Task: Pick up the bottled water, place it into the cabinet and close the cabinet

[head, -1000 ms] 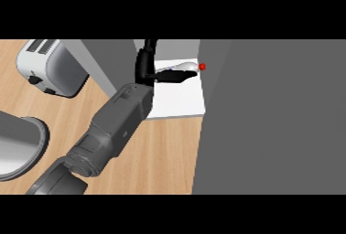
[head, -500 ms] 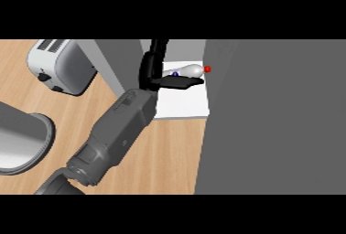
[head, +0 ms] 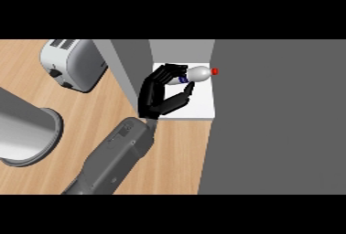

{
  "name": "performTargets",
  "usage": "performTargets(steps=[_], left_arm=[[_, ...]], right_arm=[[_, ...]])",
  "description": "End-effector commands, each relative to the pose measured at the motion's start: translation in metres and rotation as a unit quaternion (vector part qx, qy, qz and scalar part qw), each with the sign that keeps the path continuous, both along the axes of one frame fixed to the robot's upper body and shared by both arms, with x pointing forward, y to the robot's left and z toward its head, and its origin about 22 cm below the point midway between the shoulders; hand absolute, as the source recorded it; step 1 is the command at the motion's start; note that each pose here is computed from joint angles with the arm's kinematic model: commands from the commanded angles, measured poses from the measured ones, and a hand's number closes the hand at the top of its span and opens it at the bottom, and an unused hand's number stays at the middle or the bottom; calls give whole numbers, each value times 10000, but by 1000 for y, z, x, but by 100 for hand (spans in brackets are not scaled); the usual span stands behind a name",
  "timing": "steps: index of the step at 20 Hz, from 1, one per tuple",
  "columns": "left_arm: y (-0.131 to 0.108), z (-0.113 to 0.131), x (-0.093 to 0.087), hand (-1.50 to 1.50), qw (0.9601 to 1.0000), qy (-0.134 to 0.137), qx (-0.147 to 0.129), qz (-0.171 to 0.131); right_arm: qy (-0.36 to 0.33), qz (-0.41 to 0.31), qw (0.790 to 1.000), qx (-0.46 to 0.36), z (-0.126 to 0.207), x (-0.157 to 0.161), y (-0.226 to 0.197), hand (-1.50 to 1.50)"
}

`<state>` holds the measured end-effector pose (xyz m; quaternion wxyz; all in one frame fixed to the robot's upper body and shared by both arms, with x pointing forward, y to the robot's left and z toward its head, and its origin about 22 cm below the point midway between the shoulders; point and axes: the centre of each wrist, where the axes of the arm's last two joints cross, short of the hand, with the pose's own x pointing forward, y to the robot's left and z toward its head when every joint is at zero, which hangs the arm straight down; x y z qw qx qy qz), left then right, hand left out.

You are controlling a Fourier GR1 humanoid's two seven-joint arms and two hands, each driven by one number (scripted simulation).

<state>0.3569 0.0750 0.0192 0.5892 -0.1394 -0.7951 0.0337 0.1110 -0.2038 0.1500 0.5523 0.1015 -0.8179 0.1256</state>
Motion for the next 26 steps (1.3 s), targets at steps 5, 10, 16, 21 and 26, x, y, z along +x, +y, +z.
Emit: performTargets(steps=[5,10,16,21,26], left_arm=[[23,-5,-52,150,9999,107,12,-52],[53,-24,-104,150,9998,133,-33,135],[106,1,-143,150,9998,-27,-12,216],[131,1,-170,150,9993,-6,28,378],[142,-6,-188,150,9984,-41,-100,559]], right_arm=[[-120,621,9920,-1095,33,-10,-4,150],[366,1240,9863,-1026,34,-20,9,150],[442,1604,9843,-584,23,-16,46,150],[644,1943,9767,-643,25,-10,72,150],[693,2307,9679,-721,25,-7,118,150]])
